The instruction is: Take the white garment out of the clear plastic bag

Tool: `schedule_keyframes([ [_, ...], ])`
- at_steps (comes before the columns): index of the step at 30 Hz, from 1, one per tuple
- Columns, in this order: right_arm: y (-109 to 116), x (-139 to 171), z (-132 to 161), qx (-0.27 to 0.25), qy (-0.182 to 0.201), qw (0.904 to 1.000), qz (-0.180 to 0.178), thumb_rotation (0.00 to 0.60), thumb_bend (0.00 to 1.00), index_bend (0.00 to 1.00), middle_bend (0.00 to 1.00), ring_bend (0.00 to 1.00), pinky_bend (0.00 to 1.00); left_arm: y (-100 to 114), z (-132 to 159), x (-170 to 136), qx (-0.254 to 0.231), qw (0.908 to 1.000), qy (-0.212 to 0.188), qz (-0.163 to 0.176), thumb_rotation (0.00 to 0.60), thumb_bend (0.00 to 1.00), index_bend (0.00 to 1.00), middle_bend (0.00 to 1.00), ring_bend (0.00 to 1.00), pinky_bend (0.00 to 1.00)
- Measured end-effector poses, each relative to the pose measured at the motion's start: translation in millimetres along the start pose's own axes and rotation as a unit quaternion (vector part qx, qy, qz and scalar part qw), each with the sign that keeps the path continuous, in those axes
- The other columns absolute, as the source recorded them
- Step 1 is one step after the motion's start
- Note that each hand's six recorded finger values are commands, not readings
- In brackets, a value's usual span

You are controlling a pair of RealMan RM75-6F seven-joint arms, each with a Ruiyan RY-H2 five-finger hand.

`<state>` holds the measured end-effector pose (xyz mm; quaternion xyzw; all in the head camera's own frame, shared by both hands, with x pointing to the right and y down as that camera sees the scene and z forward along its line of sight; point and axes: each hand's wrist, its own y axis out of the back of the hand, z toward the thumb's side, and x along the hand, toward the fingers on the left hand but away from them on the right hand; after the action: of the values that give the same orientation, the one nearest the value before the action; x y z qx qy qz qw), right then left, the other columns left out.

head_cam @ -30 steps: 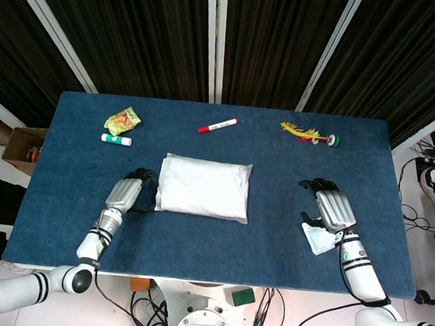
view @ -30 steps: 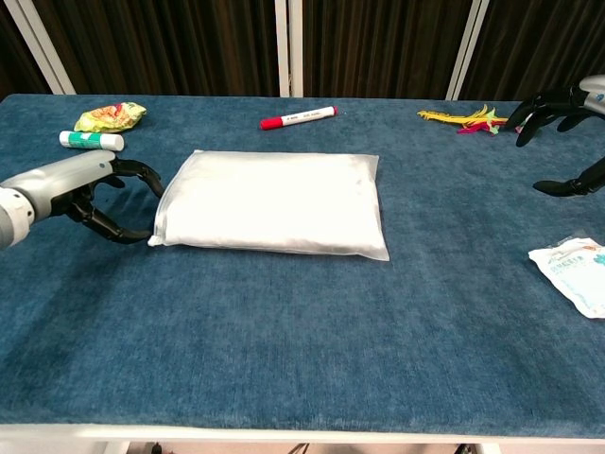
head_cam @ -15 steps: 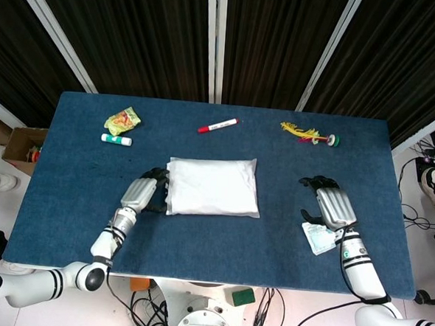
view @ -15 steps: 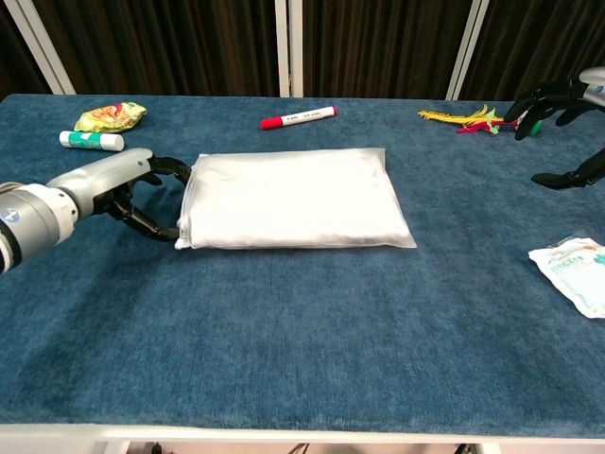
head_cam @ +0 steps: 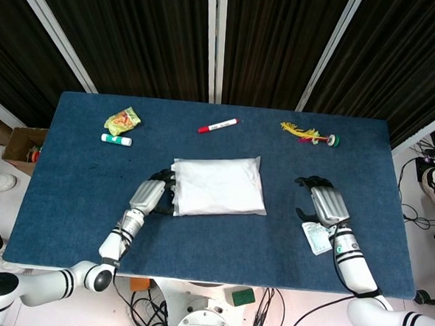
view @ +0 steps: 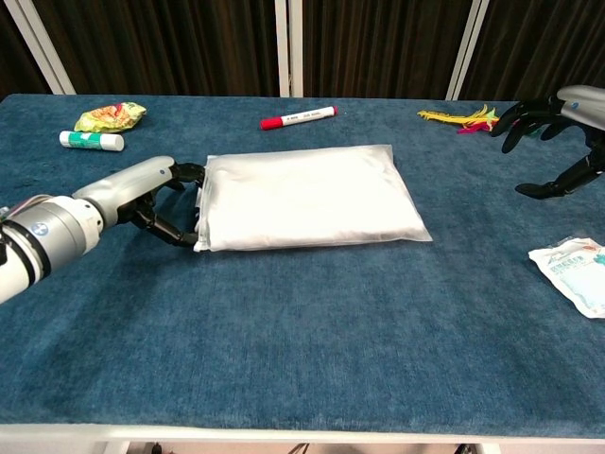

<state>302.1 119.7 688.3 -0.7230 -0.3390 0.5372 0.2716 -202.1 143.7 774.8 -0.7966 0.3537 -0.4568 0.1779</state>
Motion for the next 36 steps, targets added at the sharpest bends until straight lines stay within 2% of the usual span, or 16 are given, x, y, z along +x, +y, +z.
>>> schedule_keyframes([
  [7,-29.6,-29.2,17.5,0.021,0.007,0.9988,0.043,0.600,0.44,0.24,0.32,0.14,0.22,-2.2,2.2,3.0,0.000,1.0000,-0.006,0.003,0.600,0.29,0.38,0.13,0.03,0.12],
  [12,-46.3,-44.7,34.6,0.033,0.020,0.9977,0.056,0.600,0.44,0.23,0.32,0.14,0.20,-2.9,2.2,3.7,0.003,1.0000,-0.008,0.004,0.600,0.29,0.38,0.13,0.03,0.12],
  [27,-70.9,-54.2,68.5,0.006,0.062,0.9969,0.048,0.600,0.44,0.23,0.32,0.12,0.18,-9.5,10.1,12.4,-0.003,0.9998,-0.021,0.002,0.600,0.30,0.39,0.13,0.03,0.12],
  [30,-73.3,-54.1,71.5,0.005,0.066,0.9966,0.050,0.600,0.44,0.23,0.32,0.12,0.18,-11.0,12.6,14.0,-0.005,0.9997,-0.024,0.003,0.600,0.32,0.44,0.15,0.03,0.12],
  [36,-76.5,-51.1,72.4,-0.002,0.069,0.9963,0.051,0.600,0.44,0.23,0.32,0.12,0.18,-12.2,17.1,16.7,-0.006,0.9995,-0.029,0.015,0.600,0.44,0.63,0.25,0.05,0.12],
])
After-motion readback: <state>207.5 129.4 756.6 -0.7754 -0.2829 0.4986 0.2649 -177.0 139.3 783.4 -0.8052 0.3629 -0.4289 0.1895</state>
